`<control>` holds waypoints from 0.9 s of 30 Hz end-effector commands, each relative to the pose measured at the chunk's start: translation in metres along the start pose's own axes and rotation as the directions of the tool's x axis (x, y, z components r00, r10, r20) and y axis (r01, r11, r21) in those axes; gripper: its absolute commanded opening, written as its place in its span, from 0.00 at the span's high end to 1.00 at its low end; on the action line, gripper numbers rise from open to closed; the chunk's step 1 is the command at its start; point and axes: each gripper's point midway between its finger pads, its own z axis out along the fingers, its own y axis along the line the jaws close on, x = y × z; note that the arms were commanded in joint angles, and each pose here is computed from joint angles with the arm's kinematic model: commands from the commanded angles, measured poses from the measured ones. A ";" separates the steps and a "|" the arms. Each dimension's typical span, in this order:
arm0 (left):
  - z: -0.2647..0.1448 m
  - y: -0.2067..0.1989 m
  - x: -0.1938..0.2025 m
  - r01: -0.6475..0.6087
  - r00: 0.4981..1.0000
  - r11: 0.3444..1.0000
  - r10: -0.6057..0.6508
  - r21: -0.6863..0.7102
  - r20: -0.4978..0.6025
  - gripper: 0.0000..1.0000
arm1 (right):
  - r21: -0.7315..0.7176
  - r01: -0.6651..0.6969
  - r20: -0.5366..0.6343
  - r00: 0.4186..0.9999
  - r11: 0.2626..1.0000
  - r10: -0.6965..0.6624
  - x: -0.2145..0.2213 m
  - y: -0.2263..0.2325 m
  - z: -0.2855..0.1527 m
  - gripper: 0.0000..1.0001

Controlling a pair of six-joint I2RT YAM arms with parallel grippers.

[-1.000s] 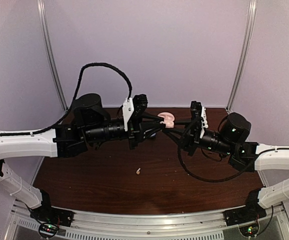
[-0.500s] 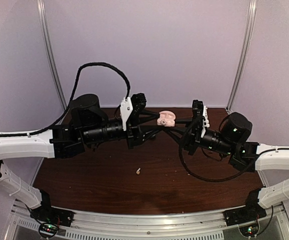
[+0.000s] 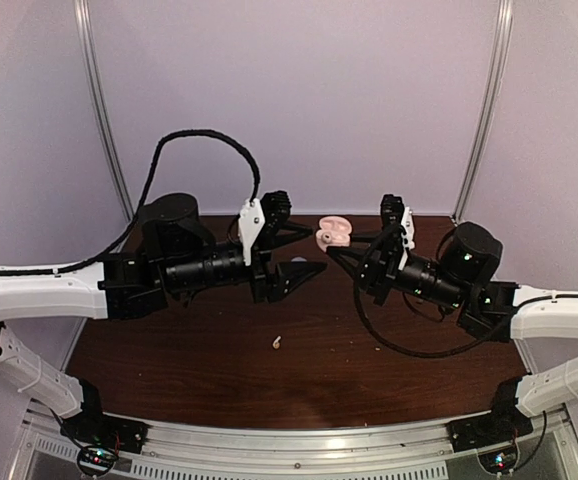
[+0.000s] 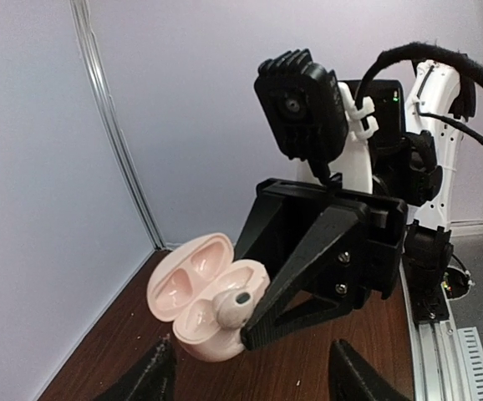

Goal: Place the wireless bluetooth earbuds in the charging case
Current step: Adjust the left earbud in the left side groove of the charging case.

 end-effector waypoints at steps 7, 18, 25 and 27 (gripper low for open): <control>0.009 0.020 -0.019 0.072 0.996 0.993 -0.067 -0.089 0.060 0.33 | 0.031 -0.005 0.014 1.000 0.999 0.005 -0.013 -0.006 0.005 1.00; 0.009 0.034 -0.021 0.083 0.995 0.983 -0.073 -0.163 0.066 0.32 | 0.006 0.000 0.010 1.000 1.000 0.000 -0.013 -0.001 0.004 1.00; 0.008 0.036 -0.017 0.084 0.996 0.982 -0.075 -0.171 0.054 0.33 | -0.005 0.003 0.021 1.000 1.000 -0.003 -0.016 0.001 0.002 1.00; 0.006 0.037 -0.016 0.084 0.996 0.981 -0.076 -0.174 0.052 0.33 | -0.011 0.005 0.027 1.000 1.000 -0.004 -0.017 0.003 0.001 1.00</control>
